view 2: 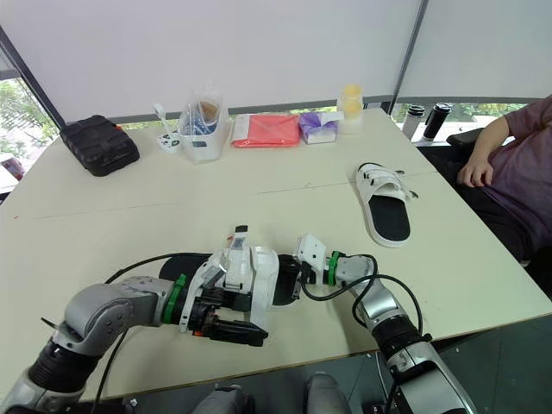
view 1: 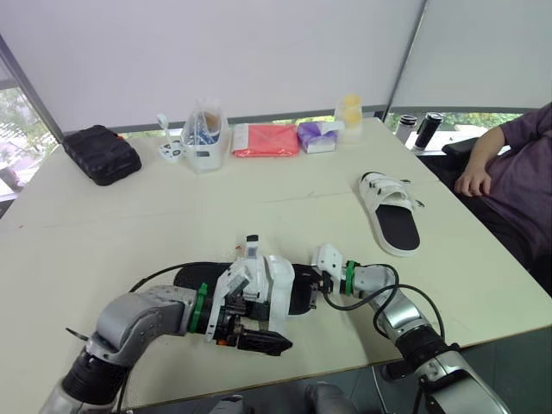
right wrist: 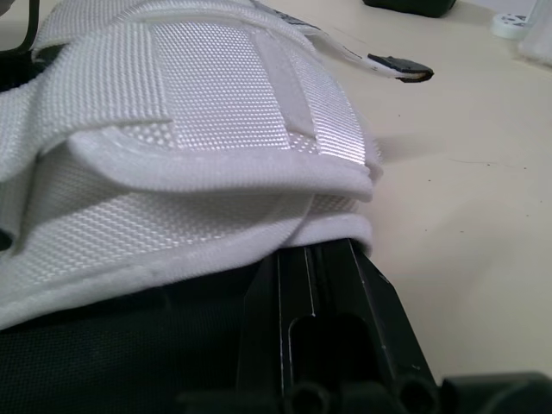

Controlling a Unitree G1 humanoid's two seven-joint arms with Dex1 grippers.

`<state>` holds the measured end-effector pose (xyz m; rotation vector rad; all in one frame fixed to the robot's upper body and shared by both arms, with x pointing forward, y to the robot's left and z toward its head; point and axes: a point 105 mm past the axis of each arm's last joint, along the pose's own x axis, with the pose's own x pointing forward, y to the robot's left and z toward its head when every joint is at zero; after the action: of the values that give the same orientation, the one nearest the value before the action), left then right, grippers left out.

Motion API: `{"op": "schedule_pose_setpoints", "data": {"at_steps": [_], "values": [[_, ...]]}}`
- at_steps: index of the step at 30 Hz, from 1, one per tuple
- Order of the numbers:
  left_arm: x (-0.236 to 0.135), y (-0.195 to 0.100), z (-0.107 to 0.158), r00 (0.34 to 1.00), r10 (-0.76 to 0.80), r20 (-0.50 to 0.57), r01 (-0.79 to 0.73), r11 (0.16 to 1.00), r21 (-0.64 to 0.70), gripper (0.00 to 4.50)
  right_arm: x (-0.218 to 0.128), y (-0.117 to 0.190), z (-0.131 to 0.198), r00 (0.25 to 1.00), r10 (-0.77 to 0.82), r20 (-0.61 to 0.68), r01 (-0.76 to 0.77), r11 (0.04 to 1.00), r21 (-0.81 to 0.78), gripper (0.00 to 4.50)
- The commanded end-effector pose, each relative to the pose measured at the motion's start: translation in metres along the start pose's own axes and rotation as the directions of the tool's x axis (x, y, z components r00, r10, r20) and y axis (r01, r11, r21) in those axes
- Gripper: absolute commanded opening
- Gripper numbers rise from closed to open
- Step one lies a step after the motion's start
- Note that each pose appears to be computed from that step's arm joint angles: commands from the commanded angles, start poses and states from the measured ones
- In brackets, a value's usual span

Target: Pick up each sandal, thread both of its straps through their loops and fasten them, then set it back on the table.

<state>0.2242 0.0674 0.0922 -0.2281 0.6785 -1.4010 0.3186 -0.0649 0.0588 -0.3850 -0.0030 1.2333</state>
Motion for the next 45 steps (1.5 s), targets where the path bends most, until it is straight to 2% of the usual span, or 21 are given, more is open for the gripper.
{"op": "schedule_pose_setpoints", "data": {"at_steps": [1, 6, 7, 12, 18, 24, 30, 37, 42, 45], "values": [[0.004, -0.001, 0.011, 0.999, 0.008, 0.036, -0.008, 1.000, 0.008, 3.03, -0.017, 0.023, -0.064, 0.969, 0.036, -0.245, 0.001, 0.989, 0.151, 0.00], [0.009, 0.003, 0.005, 0.999, 0.044, 0.022, -0.044, 0.999, -0.015, 0.39, -0.021, 0.021, -0.064, 0.967, 0.028, -0.252, 0.011, 0.989, 0.149, 0.00], [0.008, 0.003, 0.005, 0.999, 0.049, 0.024, -0.048, 0.998, -0.026, 0.10, -0.022, 0.021, -0.064, 0.967, 0.025, -0.254, 0.013, 0.989, 0.149, 0.00], [0.006, 0.001, 0.007, 0.998, 0.046, 0.045, -0.044, 0.998, -0.047, 0.10, -0.023, 0.020, -0.064, 0.966, 0.020, -0.257, 0.019, 0.989, 0.148, 0.00], [-0.019, -0.021, 0.054, 0.972, -0.065, 0.225, 0.076, 0.996, -0.041, 0.10, -0.023, 0.021, -0.065, 0.966, 0.021, -0.259, 0.019, 0.988, 0.150, 0.00], [-0.023, -0.008, 0.081, 0.947, -0.043, 0.320, 0.085, 0.989, -0.118, 0.10, -0.020, 0.021, -0.064, 0.967, 0.027, -0.255, 0.011, 0.989, 0.148, 0.00], [-0.018, 0.010, 0.081, 0.968, -0.031, 0.250, 0.066, 0.989, -0.131, 0.10, -0.017, 0.020, -0.063, 0.966, 0.030, -0.255, 0.005, 0.990, 0.138, 0.00], [-0.011, 0.027, 0.073, 0.989, -0.039, 0.143, 0.049, 0.997, -0.066, 0.10, -0.020, 0.022, -0.064, 0.966, 0.027, -0.256, 0.009, 0.990, 0.138, 0.00], [-0.009, 0.035, 0.075, 0.990, -0.046, 0.135, 0.052, 0.998, -0.044, 0.10, -0.018, 0.023, -0.064, 0.967, 0.025, -0.254, 0.012, 0.990, 0.142, 0.00], [-0.011, 0.039, 0.086, 0.983, -0.042, 0.177, 0.053, 0.997, -0.061, 0.10, -0.018, 0.024, -0.064, 0.967, 0.021, -0.253, 0.017, 0.989, 0.145, 0.00]]}}
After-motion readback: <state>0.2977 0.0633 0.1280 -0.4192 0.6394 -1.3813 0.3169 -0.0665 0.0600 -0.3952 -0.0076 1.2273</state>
